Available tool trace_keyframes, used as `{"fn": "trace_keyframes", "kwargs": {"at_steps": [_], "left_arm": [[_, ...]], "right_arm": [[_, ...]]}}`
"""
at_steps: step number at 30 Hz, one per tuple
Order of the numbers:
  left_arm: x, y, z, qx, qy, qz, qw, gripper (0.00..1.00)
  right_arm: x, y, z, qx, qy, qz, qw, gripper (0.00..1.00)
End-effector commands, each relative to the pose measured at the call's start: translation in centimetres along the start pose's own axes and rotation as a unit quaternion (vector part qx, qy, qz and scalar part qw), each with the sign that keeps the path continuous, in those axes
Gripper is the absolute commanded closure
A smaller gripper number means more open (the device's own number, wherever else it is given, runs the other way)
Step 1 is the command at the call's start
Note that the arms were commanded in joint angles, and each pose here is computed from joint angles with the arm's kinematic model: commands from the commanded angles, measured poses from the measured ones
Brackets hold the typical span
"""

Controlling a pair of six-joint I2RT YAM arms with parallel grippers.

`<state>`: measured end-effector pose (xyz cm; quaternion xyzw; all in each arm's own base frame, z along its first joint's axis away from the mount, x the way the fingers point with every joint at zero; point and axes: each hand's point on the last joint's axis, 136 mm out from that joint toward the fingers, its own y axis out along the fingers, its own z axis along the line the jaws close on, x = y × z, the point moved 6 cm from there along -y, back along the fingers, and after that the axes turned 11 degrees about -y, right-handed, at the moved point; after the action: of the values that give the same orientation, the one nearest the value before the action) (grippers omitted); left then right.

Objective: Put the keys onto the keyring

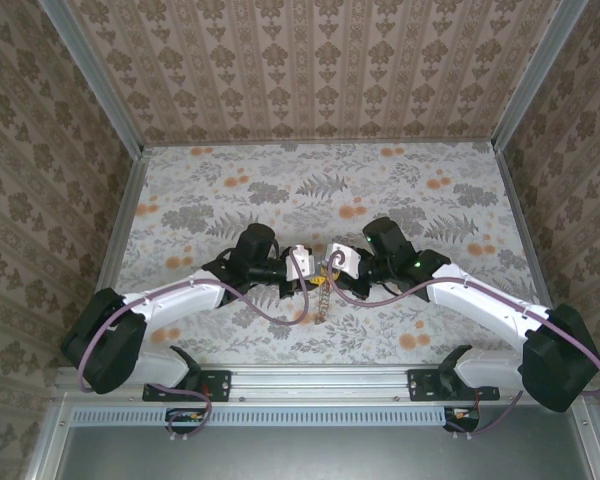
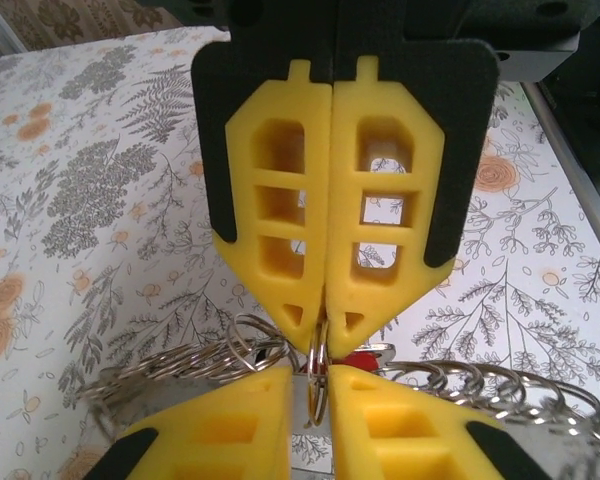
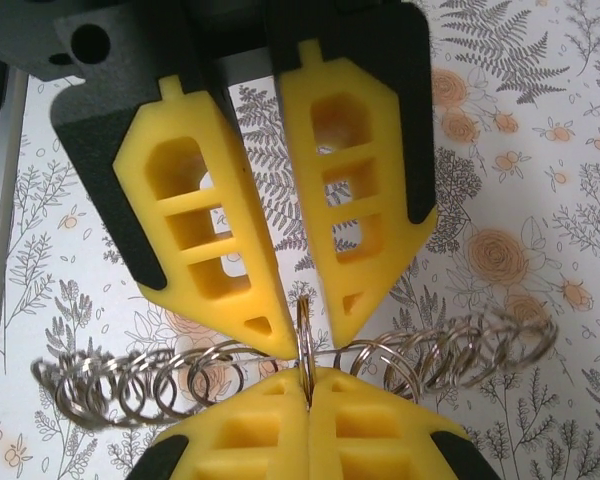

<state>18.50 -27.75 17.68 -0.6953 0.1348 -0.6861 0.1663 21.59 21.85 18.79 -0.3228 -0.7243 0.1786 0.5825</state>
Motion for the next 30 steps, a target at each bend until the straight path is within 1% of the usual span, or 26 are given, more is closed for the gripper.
{"fn": "trace_keyframes", "kwargs": {"at_steps": [1, 3, 7, 10, 16, 22, 25, 27, 30], "left_arm": [[0.9, 0.2, -0.1, -0.013, 0.012, -0.005, 1.0, 0.91], [1.0, 0.1, -0.1, -0.013, 0.012, -0.008, 1.0, 1.0], [1.3, -0.1, -0.2, -0.01, 0.013, -0.025, 1.0, 1.0], [1.5, -0.5, -0.1, -0.01, 0.006, -0.052, 0.999, 1.0], [1.7, -0.9, -0.5, -0.03, 0.001, -0.083, 0.996, 1.0], [1.8, -1.3, -0.5, -0.033, -0.001, -0.103, 0.994, 1.0], [1.7, -1.4, -0.4, -0.03, -0.003, -0.109, 0.994, 1.0], [1.6, -1.5, -0.3, -0.027, -0.007, -0.108, 0.994, 1.0], [1.3, -1.4, -0.1, -0.018, -0.011, -0.095, 0.995, 0.99]], "right_arm": [[1.9, -0.4, -0.8, -0.017, -0.01, -0.034, 0.999, 0.98], [1.9, -0.4, -0.8, -0.019, -0.009, -0.035, 0.999, 0.96], [1.3, -0.4, -0.6, -0.03, -0.008, -0.042, 0.999, 0.88], [0.7, -0.4, -0.4, -0.035, -0.001, -0.062, 0.997, 0.85], [0.7, -0.6, -0.6, -0.028, 0.022, -0.103, 0.994, 0.83], [0.2, -0.5, -0.9, -0.03, 0.035, -0.11, 0.993, 0.83], [0.1, -0.6, -1.0, -0.029, 0.04, -0.121, 0.991, 0.88], [0.1, -0.6, -1.1, -0.028, 0.041, -0.12, 0.991, 0.94], [0.3, -0.8, -1.2, -0.024, 0.039, -0.116, 0.992, 0.98]]}}
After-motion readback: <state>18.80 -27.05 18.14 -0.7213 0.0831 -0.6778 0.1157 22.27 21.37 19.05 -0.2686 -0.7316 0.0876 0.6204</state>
